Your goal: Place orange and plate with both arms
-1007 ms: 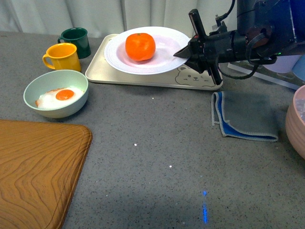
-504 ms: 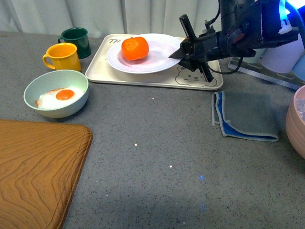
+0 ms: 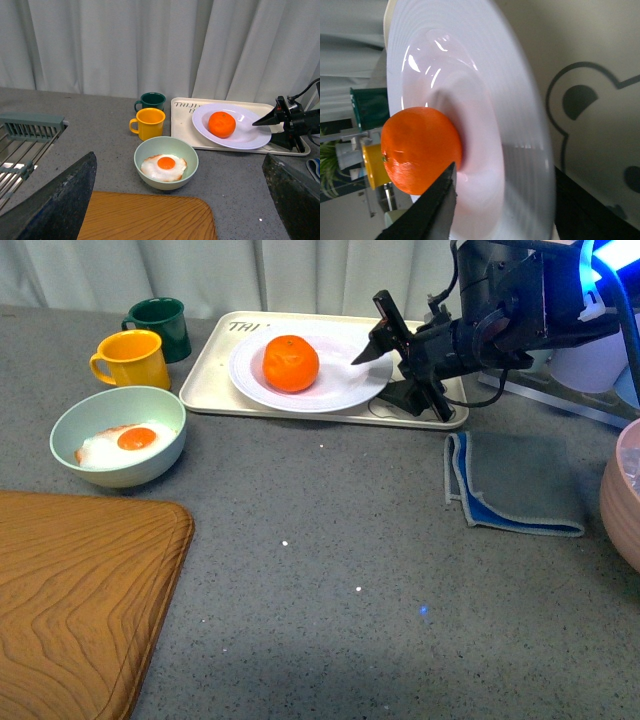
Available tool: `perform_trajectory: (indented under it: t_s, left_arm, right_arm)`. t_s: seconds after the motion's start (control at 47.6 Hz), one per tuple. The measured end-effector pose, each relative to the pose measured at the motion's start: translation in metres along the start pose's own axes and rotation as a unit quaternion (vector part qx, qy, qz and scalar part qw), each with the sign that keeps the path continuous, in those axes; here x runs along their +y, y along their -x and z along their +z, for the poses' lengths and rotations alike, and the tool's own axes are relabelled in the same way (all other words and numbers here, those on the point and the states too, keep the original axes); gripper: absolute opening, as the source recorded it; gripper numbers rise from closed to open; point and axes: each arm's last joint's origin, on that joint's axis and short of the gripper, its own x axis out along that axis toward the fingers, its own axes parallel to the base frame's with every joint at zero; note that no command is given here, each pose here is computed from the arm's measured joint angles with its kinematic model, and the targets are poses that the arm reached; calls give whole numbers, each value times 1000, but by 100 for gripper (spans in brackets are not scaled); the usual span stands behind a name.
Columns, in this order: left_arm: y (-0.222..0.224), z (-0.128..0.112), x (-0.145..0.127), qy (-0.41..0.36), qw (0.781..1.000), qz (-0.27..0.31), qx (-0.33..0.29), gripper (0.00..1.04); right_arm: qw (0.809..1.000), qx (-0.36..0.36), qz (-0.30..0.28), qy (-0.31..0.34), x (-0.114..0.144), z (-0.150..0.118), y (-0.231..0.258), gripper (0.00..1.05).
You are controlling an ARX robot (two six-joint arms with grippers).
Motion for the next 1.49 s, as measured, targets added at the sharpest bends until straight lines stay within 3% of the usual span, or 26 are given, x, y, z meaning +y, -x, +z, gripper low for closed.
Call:
perform_trajectory:
  t_s: [0.294, 0.483, 0.63, 0.776, 0.818, 0.839, 0.881, 0.986, 1.133, 1.217, 1.28, 1.49]
  left_arm:
    - [0, 0, 0, 0, 1000, 0, 0, 98]
    - [0, 0, 0, 0, 1000, 0, 0, 98]
    - [0, 0, 0, 0, 1000, 0, 0, 98]
    - [0, 0, 0, 0, 1000, 0, 0, 98]
    - [0, 0, 0, 0, 1000, 0, 0, 98]
    - [0, 0, 0, 0, 1000, 0, 0, 98]
    - [0, 0, 0, 0, 1000, 0, 0, 98]
    - [0, 0, 0, 0, 1000, 0, 0, 98]
    - [0, 0, 0, 0, 1000, 0, 0, 98]
    - [0, 0, 0, 0, 1000, 0, 0, 98]
    - [0, 0, 0, 0, 1000, 0, 0, 98]
    - [0, 0, 0, 0, 1000, 0, 0, 98]
  right_arm:
    - [989, -72, -58, 117, 20, 4, 24, 96]
    - [963, -99, -116, 221, 34, 2, 44, 95]
    - [944, -123, -156, 264, 34, -5, 55, 95]
    - [934, -147, -162, 284, 37, -9, 64, 95]
    - [892, -242, -181, 335, 36, -9, 69, 87]
    - [860, -305, -191, 362, 35, -12, 75, 82]
    - [818, -373, -193, 393, 30, -23, 90, 73]
    - [764, -454, -164, 428, 24, -53, 142, 52]
    - [743, -481, -157, 438, 23, -80, 194, 28]
    - [748, -469, -169, 439, 7, -106, 219, 9]
    - [751, -460, -172, 441, 1, -117, 228, 0]
    - [751, -460, -172, 442, -9, -159, 274, 1]
